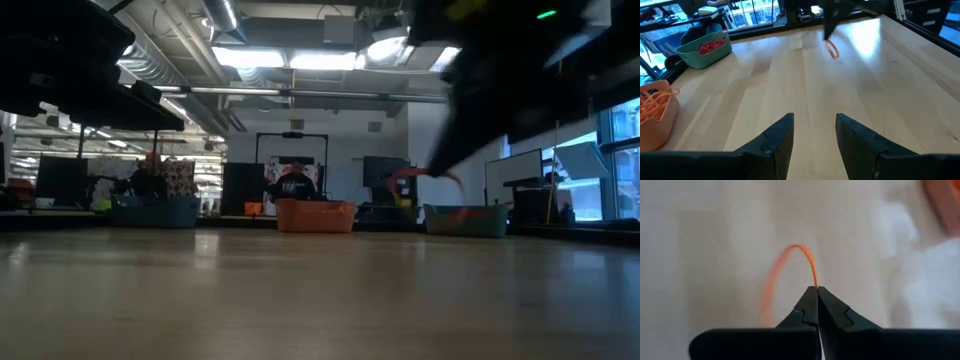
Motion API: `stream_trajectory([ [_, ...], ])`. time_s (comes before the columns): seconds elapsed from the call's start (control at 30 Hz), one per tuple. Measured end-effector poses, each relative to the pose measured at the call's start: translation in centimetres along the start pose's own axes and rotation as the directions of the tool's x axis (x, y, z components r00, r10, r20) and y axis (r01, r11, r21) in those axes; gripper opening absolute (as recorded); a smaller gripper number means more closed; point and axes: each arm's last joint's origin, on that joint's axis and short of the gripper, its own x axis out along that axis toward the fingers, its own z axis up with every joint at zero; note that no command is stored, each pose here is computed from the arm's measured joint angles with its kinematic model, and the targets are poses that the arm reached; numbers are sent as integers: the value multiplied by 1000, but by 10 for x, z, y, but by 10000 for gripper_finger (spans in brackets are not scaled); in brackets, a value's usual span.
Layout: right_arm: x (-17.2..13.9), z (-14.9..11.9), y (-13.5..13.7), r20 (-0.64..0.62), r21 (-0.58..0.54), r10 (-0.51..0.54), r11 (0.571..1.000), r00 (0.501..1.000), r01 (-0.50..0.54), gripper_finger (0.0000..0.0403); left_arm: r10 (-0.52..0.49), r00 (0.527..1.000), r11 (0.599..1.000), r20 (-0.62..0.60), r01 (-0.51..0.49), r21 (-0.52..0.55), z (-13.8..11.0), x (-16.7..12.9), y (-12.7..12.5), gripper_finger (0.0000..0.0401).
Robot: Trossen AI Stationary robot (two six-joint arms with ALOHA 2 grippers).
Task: Sort rubber bands into baskets
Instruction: Put the orange rubber band into the orange bin
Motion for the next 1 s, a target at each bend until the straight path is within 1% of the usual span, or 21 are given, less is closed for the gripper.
stream_trajectory([
  [0.13,31,22,-48,-41,-26,-79,997,996,78,1,6,1000,1000,3,-6,1,0,0,0,143],
  [0.27,63,42,-105,-31,-3,-156,988,987,156,1,8,1000,1000,11,-8,2,1,0,0,143],
  [0.43,92,63,-177,76,62,-207,977,975,202,1,13,999,1000,53,-13,8,5,0,1,143],
  [0.53,103,70,-219,158,131,-238,967,958,218,1,24,997,1000,68,-25,16,7,0,1,143],
  [0.7,114,73,-278,321,275,-223,952,920,135,1,45,996,999,72,-47,21,8,0,2,143],
  [0.77,117,70,-296,361,324,-200,943,911,79,1,47,996,999,80,-46,-20,8,0,2,143],
  [0.87,124,65,-316,411,375,-181,927,894,15,1,49,994,996,98,-41,-82,10,-1,2,143],
  [0.9,126,63,-321,413,393,-175,919,894,-2,1,49,994,996,96,-41,-85,10,-1,2,143],
  [0.97,131,63,-328,446,442,-190,896,875,-31,1,48,995,996,91,-41,-78,9,0,2,143],
  [1.0,134,62,-330,447,465,-192,884,874,-44,1,49,995,996,91,-42,-75,9,0,2,143],
])
